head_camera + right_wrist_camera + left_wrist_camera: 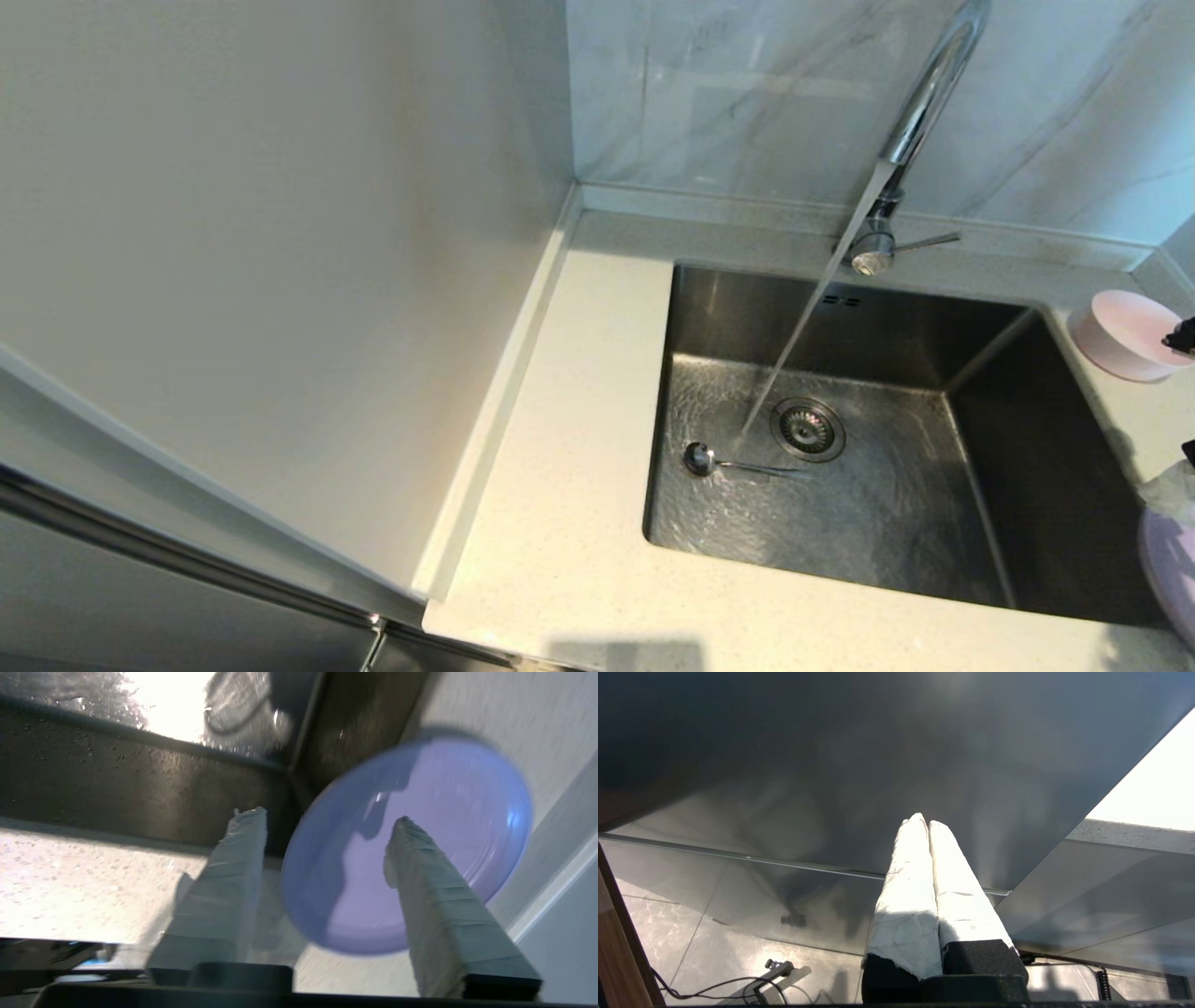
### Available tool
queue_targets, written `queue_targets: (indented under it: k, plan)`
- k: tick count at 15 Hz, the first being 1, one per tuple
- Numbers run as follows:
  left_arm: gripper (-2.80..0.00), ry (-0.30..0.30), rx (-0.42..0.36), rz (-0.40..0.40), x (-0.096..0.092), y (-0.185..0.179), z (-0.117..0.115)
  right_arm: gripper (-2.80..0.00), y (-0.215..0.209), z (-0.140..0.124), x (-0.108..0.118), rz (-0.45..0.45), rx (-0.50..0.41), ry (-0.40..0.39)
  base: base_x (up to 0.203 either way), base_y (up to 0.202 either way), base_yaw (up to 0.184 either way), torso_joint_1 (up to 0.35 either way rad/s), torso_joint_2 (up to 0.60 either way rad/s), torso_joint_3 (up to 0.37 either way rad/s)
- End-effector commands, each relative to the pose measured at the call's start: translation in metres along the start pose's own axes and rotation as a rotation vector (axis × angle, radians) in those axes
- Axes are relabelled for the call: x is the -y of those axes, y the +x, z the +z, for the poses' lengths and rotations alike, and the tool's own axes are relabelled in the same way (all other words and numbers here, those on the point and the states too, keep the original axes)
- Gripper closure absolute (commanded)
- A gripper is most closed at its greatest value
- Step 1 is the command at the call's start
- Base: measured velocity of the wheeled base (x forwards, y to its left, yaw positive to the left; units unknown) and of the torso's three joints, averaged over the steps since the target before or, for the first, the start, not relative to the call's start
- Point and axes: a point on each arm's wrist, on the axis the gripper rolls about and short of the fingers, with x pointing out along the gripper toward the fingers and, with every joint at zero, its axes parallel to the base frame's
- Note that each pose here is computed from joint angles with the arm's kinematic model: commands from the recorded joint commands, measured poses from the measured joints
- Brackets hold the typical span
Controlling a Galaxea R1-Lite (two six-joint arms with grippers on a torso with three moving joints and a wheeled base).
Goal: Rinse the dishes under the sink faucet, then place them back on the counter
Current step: Pick up the plate
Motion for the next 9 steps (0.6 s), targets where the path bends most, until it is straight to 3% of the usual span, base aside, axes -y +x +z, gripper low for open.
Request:
queue_targets:
  k: [1,3,5,7,9]
  plan:
    - [0.0,0.0,0.0,0.001,0.0,0.0,0.0,-2.8,-0.009,0.001,-0.01,0.0,-0.045,0.118,0.0,0.0,0.0,0.0,0.0,0.0]
    - [0.0,0.0,0.0,0.001,0.0,0.0,0.0,-2.8,-0.015,0.011,-0.019,-0.061,-0.041,0.202,0.0,0.0,0.0,0.0,0.0,0.0]
    - [0.0,0.0,0.0,0.001,0.0,0.0,0.0,-2.8,-0.013,0.019,-0.034,-0.1,-0.046,0.345,0.0,0.0,0.0,0.0,0.0,0.0]
    - [0.0,0.0,0.0,0.0,0.0,0.0,0.0,-2.8,-0.001,0.02,-0.051,-0.113,-0.143,0.405,0.0,0.0,0.0,0.0,0.0,0.0]
    - [0.0,0.0,0.0,0.0,0.0,0.0,0.0,-2.8,0.017,0.034,-0.053,-0.137,-0.183,0.449,0.0,0.0,0.0,0.0,0.0,0.0]
